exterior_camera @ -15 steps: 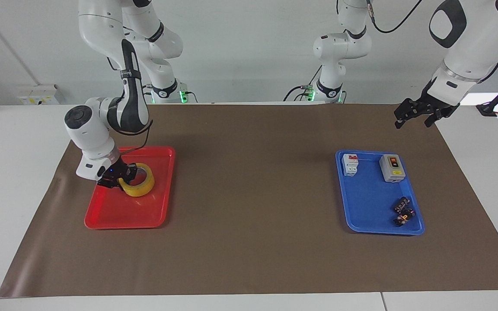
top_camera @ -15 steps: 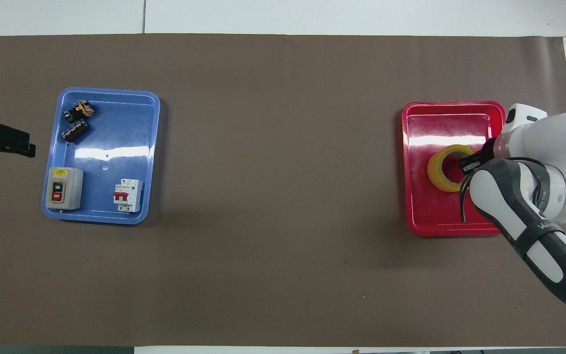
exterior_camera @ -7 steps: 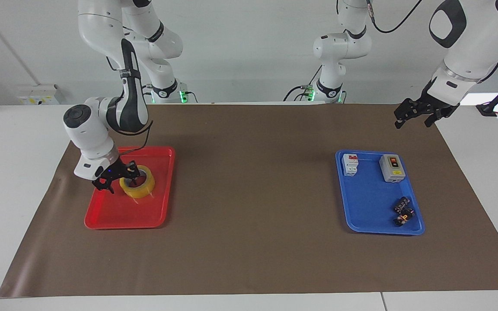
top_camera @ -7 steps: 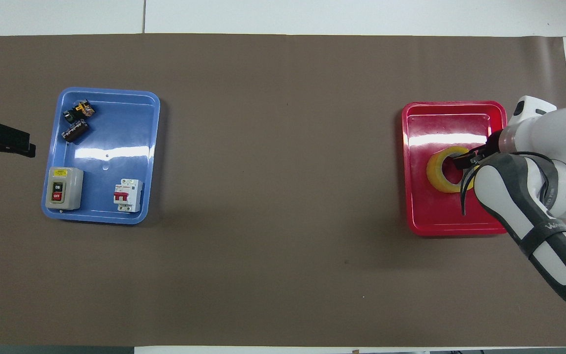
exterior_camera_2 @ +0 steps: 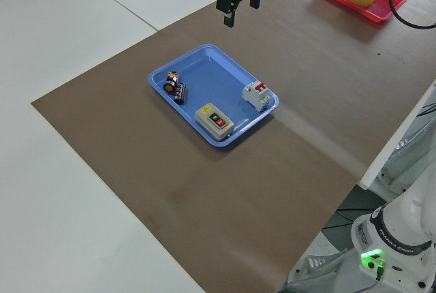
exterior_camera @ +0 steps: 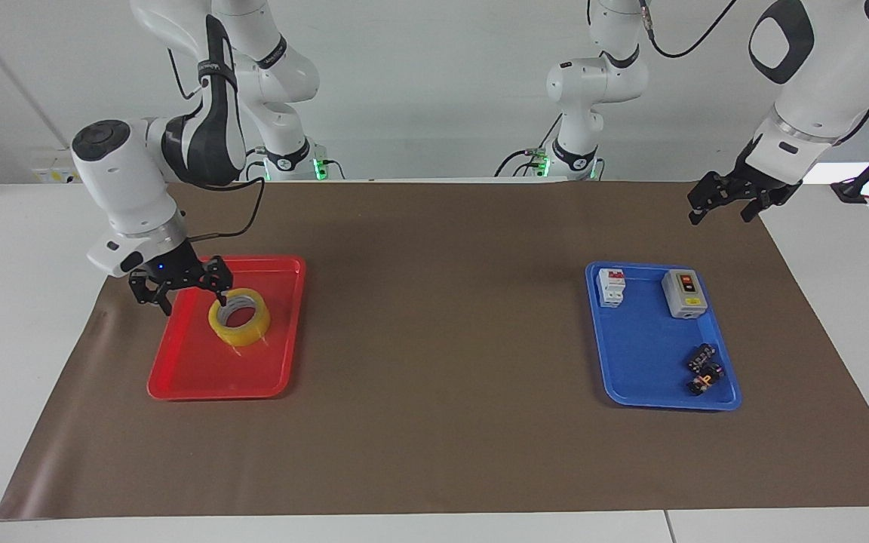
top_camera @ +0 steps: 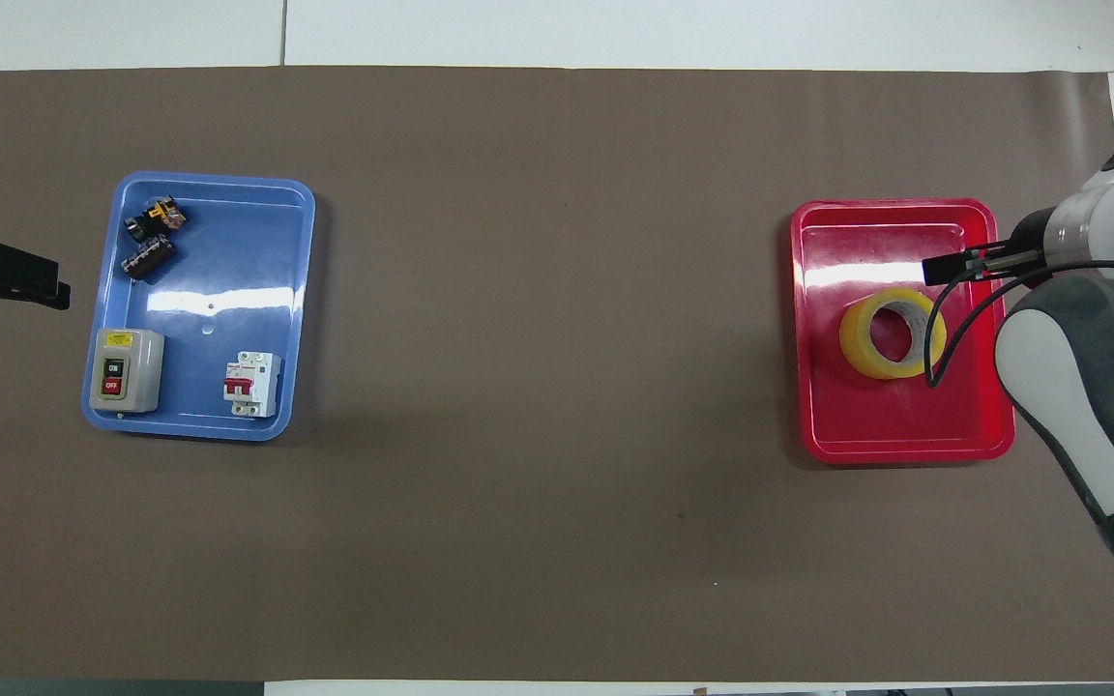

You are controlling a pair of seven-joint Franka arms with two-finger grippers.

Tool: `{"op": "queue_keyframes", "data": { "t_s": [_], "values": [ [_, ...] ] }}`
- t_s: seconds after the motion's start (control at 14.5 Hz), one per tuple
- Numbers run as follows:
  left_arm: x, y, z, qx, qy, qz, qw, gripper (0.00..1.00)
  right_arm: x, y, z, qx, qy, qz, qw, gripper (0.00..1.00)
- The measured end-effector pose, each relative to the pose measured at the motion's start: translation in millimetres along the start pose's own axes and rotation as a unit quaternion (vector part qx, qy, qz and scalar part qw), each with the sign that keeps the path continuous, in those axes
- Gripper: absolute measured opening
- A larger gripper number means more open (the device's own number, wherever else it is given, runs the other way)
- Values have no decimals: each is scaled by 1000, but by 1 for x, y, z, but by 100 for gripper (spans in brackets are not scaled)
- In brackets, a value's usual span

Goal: Place and move tape with both arms

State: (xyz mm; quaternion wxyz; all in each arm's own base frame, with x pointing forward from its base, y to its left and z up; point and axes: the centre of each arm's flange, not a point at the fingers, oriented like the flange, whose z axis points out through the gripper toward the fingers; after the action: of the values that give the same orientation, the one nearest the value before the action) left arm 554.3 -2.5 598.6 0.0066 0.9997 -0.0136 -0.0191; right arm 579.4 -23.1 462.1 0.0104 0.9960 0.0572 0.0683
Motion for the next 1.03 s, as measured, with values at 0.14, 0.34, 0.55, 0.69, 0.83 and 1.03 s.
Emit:
{"op": "queue_keyframes", "data": {
  "t_s": [0.14,0.34,0.55,0.69,0.83,1.03],
  "values": [
    [0,0,0,0,0,0,1000,100,0,-11,-35,-6,-16,35,999,100],
    [0,0,0,0,0,0,1000,100,-3,-6,-102,-6,-36,83,996,100],
    [0,0,0,0,0,0,1000,100,-10,-1,-154,-7,-61,125,990,100],
    [0,0,0,0,0,0,1000,100,-16,0,-173,-9,-82,152,985,100],
    [0,0,0,0,0,0,1000,100,-19,0,-175,-9,-93,158,983,100],
    [0,0,0,0,0,0,1000,100,-17,-3,-167,-10,-101,155,983,100]
  ]
}}
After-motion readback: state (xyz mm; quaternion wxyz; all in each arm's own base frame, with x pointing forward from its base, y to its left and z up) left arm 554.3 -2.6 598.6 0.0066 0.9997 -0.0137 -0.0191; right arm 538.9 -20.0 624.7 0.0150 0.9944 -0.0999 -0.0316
